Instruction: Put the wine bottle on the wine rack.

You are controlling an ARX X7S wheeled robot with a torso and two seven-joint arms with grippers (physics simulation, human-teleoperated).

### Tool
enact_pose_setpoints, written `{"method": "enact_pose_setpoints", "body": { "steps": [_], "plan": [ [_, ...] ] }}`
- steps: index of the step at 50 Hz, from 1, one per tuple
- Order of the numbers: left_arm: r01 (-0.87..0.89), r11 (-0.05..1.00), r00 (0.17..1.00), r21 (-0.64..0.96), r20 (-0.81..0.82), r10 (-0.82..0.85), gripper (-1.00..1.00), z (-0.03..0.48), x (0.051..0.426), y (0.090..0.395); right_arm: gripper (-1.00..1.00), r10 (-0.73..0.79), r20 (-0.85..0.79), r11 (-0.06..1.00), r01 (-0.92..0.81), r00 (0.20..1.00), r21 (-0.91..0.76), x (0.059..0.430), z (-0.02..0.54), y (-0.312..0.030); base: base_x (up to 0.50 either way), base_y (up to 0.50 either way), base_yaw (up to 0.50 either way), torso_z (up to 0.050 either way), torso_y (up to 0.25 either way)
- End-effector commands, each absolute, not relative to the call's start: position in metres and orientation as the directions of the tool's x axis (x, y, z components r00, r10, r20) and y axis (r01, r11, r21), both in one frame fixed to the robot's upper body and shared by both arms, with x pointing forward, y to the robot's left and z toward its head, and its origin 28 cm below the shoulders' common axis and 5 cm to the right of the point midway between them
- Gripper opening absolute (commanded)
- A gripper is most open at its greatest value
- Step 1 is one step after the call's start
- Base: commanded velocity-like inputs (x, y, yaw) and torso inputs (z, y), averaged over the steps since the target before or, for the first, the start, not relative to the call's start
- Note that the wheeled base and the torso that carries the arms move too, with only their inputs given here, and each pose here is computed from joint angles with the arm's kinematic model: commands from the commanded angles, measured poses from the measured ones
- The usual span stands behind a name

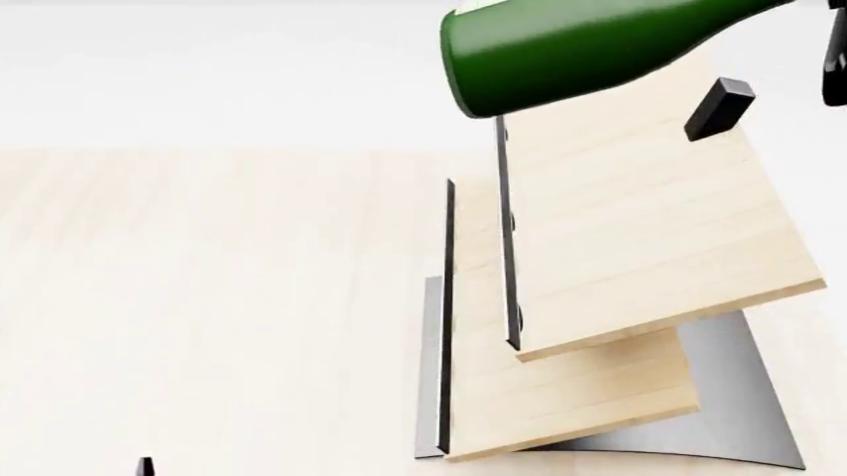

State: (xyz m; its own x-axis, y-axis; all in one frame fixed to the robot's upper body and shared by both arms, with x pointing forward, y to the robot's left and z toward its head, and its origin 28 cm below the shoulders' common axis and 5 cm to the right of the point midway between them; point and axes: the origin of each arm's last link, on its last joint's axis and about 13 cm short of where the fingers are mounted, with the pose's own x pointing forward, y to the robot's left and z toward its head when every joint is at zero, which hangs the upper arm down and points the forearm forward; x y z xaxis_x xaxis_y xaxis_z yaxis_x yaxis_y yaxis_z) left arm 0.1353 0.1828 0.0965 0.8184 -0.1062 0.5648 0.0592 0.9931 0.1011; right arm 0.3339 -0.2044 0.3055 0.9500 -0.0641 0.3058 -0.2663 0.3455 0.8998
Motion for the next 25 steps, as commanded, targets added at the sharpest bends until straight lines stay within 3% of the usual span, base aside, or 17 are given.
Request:
{"method": "enact_pose_setpoints", "body": {
  "steps": [1,25],
  "plan": [
    [0.063,0.992,0.820,0.106,0.561,-0.112,1.00,0.095,0.136,0.182,-1.00,-0.080,0.312,0.377,-0.261,0.947,0.889,0.332,0.307,-0.220,0.00,0.00,0.00,0.000,0.000],
    [0.064,0.992,0.822,0.113,0.557,-0.116,1.00,0.095,0.136,0.181,-1.00,0.014,0.276,0.421,-0.256,0.961,0.870,0.330,0.298,-0.229,0.00,0.00,0.00,0.000,0.001]
  ]
}}
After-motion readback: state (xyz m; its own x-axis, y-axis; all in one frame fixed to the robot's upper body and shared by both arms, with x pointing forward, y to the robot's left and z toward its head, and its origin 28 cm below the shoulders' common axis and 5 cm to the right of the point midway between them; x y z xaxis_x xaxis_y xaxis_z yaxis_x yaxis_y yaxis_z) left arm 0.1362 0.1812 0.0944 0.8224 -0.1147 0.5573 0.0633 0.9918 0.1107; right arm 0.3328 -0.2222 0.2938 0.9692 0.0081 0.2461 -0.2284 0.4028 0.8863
